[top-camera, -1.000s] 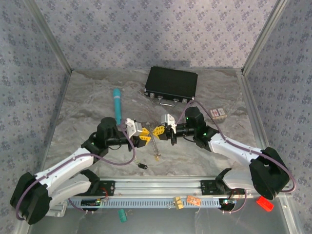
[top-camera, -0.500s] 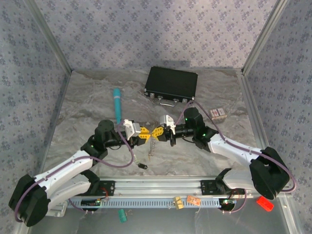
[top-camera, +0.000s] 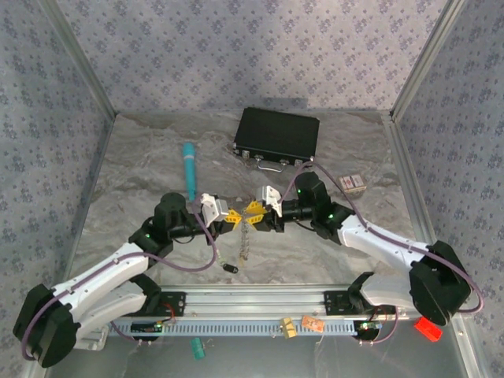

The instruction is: Put the keys on the keyring

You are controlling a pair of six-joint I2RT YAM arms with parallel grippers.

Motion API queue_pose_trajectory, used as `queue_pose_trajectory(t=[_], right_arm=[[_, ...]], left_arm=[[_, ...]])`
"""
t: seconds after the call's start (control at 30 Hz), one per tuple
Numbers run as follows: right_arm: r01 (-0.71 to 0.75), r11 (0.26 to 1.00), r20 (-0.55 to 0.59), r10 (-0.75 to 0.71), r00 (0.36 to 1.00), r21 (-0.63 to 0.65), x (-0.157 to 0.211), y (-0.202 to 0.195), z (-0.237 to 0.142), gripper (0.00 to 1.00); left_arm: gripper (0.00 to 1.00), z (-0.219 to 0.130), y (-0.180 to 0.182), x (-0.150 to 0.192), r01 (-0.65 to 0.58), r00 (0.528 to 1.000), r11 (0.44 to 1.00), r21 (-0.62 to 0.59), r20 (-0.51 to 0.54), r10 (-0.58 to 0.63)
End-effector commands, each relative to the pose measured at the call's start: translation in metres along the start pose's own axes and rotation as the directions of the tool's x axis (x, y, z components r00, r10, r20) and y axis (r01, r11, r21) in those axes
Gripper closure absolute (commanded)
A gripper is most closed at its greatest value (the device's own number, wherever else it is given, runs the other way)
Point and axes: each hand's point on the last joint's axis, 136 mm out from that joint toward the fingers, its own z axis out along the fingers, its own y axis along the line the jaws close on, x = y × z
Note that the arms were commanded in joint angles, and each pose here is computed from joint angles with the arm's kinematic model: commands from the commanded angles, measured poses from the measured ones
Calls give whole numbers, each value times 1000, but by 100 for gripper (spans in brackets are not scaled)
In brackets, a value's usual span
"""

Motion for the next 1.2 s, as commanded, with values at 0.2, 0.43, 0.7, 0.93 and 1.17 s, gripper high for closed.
queue_pose_trajectory(t=[0.2,0.43,0.7,0.93,1.17], right_arm=[[108,994,-99,-106,989,14,-9,-2,-8,69],[110,994,-62,-111,992,-14,-19,3,-1,72],[108,993,-50,-110,993,-36,-20,7,5,76],[108,993,-44,-110,993,-47,-21,8,6,80],[103,993,-31,-105,994,-64,-22,9,9,82]], left_arm=[[100,-5,-3,-28,-74,993,997,24,-90,76],[100,-3,-5,-29,-74,984,995,60,-157,83],[100,-1,-6,-33,-85,980,994,73,-172,97],[100,-1,-7,-32,-88,976,992,89,-193,104],[100,0,-9,-35,-90,976,991,102,-190,109]])
